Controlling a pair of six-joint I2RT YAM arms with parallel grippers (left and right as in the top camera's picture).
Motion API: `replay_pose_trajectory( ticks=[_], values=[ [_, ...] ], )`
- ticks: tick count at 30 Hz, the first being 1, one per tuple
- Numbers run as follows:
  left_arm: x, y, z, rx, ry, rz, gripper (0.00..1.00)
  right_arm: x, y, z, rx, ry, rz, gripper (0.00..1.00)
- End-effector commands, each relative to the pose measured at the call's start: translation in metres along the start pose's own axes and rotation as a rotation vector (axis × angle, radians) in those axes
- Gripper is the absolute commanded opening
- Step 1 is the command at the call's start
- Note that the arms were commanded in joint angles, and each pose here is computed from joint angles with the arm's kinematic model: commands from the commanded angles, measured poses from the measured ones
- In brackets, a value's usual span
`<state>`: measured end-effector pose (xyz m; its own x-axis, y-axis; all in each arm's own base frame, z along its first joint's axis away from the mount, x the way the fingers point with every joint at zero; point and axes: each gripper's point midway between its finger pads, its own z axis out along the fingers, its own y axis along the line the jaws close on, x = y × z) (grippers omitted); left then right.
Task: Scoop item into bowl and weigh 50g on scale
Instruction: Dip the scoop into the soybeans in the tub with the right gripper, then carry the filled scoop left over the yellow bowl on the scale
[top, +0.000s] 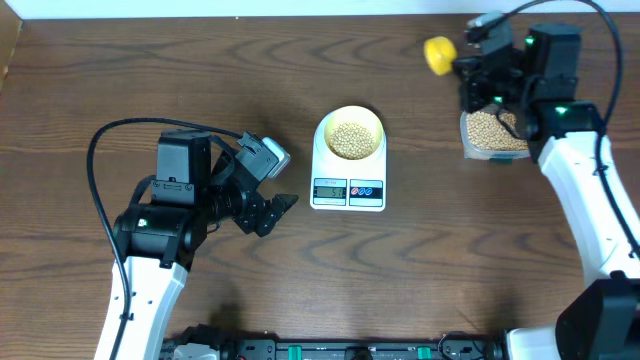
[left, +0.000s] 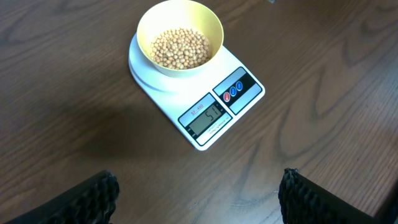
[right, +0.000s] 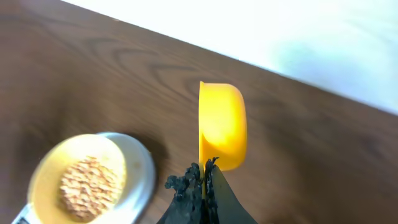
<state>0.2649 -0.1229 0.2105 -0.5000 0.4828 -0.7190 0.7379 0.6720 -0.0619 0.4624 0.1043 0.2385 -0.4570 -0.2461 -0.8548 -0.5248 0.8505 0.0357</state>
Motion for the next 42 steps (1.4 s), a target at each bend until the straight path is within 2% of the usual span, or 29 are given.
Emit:
replay_pose_trajectory(
  ticks=[1,11,20,31,42],
  values=[
    [0.002,0.0,0.0,0.001,0.005,0.006,0.85,-0.008,0.037,0.012,-0.104,-0.026,-0.073,0.01],
    [0.002,0.0,0.0,0.001,0.005,0.006,0.85,0.01,0.09,0.058,-0.223,0.019,-0.121,0.01],
    [0.002,0.0,0.0,0.001,0.005,0.006,0.85,0.026,0.13,0.073,-0.293,0.071,-0.152,0.01],
    [0.002,0.0,0.0,0.001,0.005,0.006,0.84,0.059,0.133,0.071,-0.269,0.216,-0.126,0.01],
    [0.002,0.0,0.0,0.001,0.005,0.006,0.84,0.063,0.134,0.07,-0.275,0.23,-0.15,0.01]
  ],
)
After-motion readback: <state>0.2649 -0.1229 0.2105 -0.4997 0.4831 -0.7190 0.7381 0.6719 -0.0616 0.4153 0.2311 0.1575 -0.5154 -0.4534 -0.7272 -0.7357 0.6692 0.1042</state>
